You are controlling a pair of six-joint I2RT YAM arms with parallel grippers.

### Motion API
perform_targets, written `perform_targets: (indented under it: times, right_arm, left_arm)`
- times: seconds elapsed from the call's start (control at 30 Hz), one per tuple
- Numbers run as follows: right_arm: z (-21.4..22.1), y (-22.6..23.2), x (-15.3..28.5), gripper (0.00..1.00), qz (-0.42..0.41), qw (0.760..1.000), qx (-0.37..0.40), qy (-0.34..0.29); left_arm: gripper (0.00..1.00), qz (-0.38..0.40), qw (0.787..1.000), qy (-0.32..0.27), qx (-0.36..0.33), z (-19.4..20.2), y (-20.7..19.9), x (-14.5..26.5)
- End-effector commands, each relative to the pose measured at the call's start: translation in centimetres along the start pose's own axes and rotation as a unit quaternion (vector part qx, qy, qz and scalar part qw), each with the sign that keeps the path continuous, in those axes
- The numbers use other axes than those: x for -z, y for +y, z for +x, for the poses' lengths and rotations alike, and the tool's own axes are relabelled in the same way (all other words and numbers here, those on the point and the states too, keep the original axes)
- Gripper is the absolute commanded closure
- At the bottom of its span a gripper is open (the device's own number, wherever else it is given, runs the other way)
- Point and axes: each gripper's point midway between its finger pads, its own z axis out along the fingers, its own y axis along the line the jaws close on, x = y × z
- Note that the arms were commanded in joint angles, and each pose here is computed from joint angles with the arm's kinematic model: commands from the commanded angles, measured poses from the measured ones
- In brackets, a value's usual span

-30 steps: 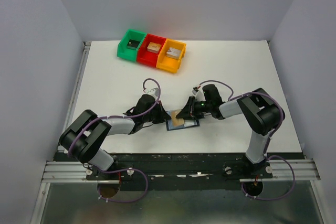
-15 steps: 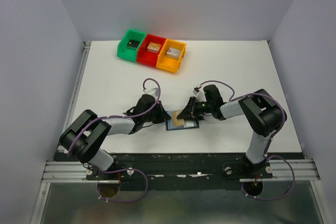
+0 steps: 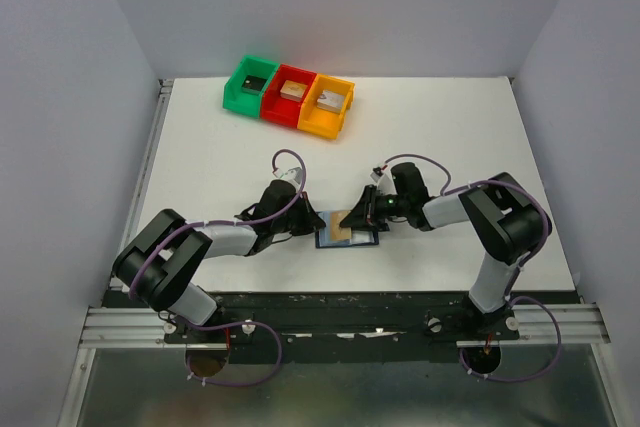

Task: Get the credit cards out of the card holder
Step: Remove the credit card from the card holder.

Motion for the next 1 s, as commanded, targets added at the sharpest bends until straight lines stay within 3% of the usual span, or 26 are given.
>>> perform_targets:
  times: [0.0, 0.97]
  right_arm:
    - [-0.2, -0.1, 0.6, 0.71, 0.006, 1.0, 0.008, -0.012]
    - [-0.5, -0.1, 1.7, 0.79, 0.002, 1.0, 0.01, -0.027]
  left_arm:
    - [1.0, -0.06, 0.998, 0.029, 0.004, 2.2, 3.2, 0.3]
    - [1.0, -0.064, 0.997, 0.031, 0.008, 2.9, 3.8, 0.6]
